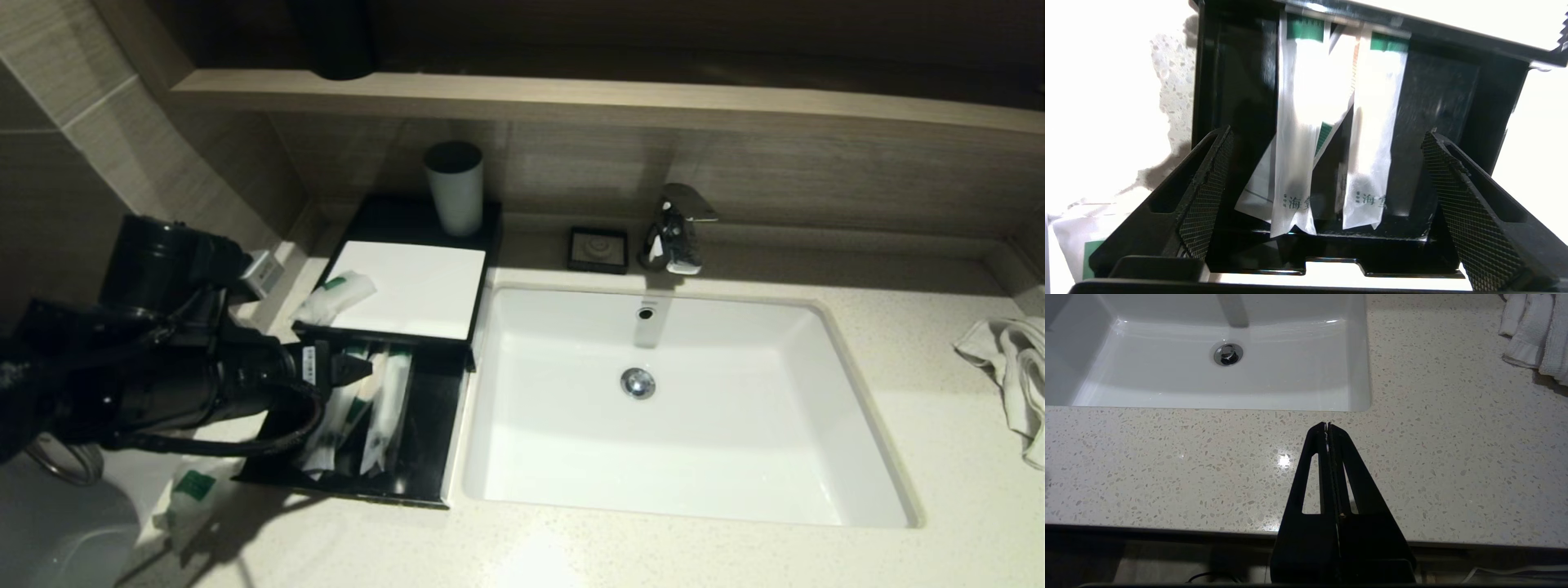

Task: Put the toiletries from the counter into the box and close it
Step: Place the bathroom toiletry into the drawer, then pick up the bathroom toiletry

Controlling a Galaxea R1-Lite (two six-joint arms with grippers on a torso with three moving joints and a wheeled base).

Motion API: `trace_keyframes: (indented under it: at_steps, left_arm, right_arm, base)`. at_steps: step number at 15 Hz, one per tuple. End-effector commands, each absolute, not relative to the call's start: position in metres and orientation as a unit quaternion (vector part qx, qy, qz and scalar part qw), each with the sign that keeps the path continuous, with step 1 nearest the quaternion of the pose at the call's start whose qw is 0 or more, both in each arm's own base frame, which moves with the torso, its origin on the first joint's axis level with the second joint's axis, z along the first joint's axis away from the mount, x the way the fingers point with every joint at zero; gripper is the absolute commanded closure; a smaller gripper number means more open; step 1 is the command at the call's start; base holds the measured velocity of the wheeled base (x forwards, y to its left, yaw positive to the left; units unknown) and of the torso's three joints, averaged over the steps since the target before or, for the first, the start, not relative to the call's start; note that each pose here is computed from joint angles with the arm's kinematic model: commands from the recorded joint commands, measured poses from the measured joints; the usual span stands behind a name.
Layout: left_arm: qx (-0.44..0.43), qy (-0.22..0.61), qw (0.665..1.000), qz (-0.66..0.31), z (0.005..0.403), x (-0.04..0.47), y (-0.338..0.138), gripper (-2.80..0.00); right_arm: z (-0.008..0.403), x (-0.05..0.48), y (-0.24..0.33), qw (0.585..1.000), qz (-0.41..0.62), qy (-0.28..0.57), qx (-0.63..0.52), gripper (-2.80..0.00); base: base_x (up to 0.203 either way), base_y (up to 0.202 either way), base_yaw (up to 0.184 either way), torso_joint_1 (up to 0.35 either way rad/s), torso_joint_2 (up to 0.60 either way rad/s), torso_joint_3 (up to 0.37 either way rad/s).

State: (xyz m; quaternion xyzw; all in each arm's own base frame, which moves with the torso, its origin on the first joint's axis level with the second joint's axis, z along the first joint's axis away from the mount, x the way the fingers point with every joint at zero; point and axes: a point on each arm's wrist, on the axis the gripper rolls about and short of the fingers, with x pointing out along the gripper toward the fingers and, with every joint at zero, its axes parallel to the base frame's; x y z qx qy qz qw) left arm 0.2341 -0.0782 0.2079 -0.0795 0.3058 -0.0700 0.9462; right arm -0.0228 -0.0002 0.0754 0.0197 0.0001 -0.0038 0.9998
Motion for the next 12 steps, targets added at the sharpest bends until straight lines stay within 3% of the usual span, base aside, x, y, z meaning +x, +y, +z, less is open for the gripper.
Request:
trace_keyframes:
  at_steps: [1,12]
  left_arm:
    - [-0.083,0.297,0.949,-0.071,0.213,0.231,-0.077,-2.8]
    - [-0.077,0.229,0.969,-0.052,0.257,0.228,-0.069,-2.8]
  right_arm:
    - [0.075,-0.023,0.0,1.0,-0.004,0.001,0.02,0.0]
    - [0.075,-0.023,0.0,1.0,-0.004,0.001,0.02,0.0]
  base:
    - [0.0,0.0,0.0,0.0,0.0,0.0]
    - [0.0,0.0,0.0,0.0,0.0,0.0]
